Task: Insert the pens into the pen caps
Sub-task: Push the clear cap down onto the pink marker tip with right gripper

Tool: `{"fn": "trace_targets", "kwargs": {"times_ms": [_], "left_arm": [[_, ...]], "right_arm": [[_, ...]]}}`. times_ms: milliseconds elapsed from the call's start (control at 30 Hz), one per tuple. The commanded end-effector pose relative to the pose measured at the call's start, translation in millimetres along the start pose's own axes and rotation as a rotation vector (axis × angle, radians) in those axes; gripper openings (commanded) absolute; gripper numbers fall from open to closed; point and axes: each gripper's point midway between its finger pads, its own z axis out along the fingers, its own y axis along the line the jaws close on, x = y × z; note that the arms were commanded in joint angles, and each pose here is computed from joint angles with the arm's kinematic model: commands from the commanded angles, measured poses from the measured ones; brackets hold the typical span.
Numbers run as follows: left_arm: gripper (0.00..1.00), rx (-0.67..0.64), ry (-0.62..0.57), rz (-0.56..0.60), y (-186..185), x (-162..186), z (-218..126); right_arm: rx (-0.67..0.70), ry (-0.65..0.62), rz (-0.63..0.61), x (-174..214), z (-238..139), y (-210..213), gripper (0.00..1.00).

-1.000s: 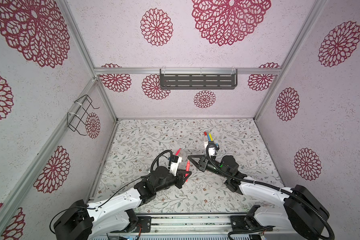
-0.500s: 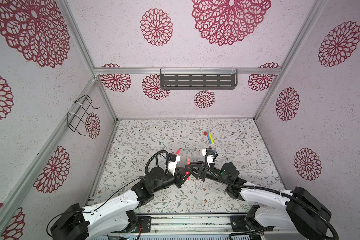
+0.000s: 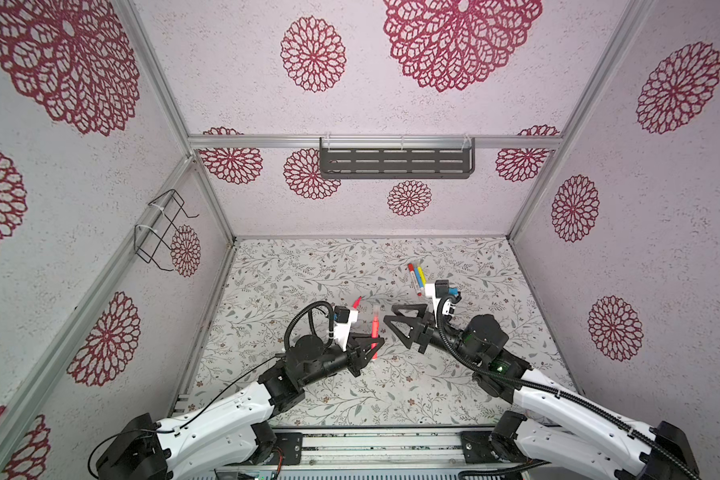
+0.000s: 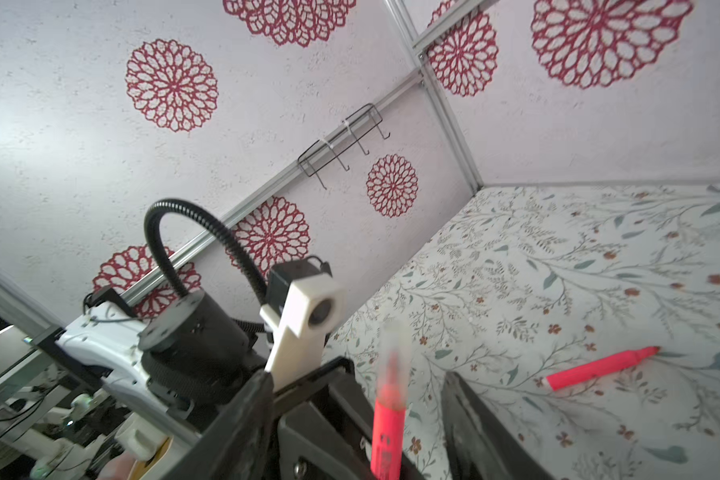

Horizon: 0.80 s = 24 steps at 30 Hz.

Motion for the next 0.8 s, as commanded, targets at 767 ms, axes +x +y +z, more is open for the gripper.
{"fn": "trace_targets", "kwargs": {"times_ms": [767], "left_arm": [[0.0, 0.003, -0.023, 0.035, -9, -17, 2]], "right_arm": [[0.018, 0.285, -0.017, 27, 44, -8, 0.29]]}}
